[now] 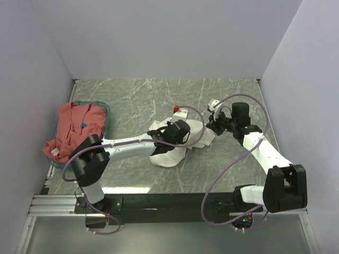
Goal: Fold and stack the t-shirts
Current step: Flatten the tshirt out
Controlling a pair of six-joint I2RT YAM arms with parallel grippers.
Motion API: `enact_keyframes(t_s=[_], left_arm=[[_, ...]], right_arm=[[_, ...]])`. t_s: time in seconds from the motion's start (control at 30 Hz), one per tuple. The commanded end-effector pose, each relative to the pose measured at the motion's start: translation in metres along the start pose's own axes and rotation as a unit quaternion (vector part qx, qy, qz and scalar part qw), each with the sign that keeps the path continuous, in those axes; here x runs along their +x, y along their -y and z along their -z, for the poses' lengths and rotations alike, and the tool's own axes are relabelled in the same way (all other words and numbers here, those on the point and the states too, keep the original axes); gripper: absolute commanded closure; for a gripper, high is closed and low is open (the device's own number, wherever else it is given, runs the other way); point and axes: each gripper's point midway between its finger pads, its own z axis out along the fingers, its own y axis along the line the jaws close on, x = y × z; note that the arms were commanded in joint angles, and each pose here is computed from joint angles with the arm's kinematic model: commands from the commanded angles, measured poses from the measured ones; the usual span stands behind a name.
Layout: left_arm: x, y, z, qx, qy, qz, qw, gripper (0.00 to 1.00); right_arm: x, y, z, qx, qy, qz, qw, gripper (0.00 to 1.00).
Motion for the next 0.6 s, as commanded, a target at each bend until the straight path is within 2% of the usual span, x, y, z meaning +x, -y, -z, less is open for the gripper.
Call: enact_keyframes(t_s=[0.0, 0.07, 0.2, 0.27, 0.3, 0.4, 0.57], left_arm=[[-0.015, -0.003, 0.000, -0.018, 0.014, -0.012, 1.000, 0.81], [-0.025, -0.008, 0.006, -0.025, 0.030, -0.016, 0.999, 1.00], [-0.062, -0.013, 0.035, -0.011, 0.080, -0.014, 0.997, 1.00], [-0.104, -0.012, 0.072, 0.027, 0.138, 0.002, 0.990, 1.00], [-0.129, -0.016, 0.101, 0.047, 0.174, 0.019, 0.983, 1.00], [-0.169, -0.016, 0.148, 0.096, 0.232, 0.028, 0.968, 1.00], [-0.222, -0.016, 0.244, 0.208, 0.324, 0.047, 0.922, 1.00]], right_arm=[[-0.031, 0.014, 0.012, 0.026, 0.041, 0.021, 0.999, 1.00], [-0.033, 0.016, 0.015, 0.030, 0.044, 0.020, 0.998, 1.00], [-0.048, 0.031, 0.033, 0.061, 0.051, 0.021, 0.997, 1.00], [-0.068, 0.043, 0.055, 0.089, 0.058, 0.025, 0.994, 1.00], [-0.076, 0.048, 0.065, 0.100, 0.061, 0.027, 0.993, 1.00], [-0.112, 0.056, 0.110, 0.136, 0.086, 0.051, 0.986, 1.00], [-0.195, 0.046, 0.197, 0.228, 0.162, 0.117, 0.953, 1.00]])
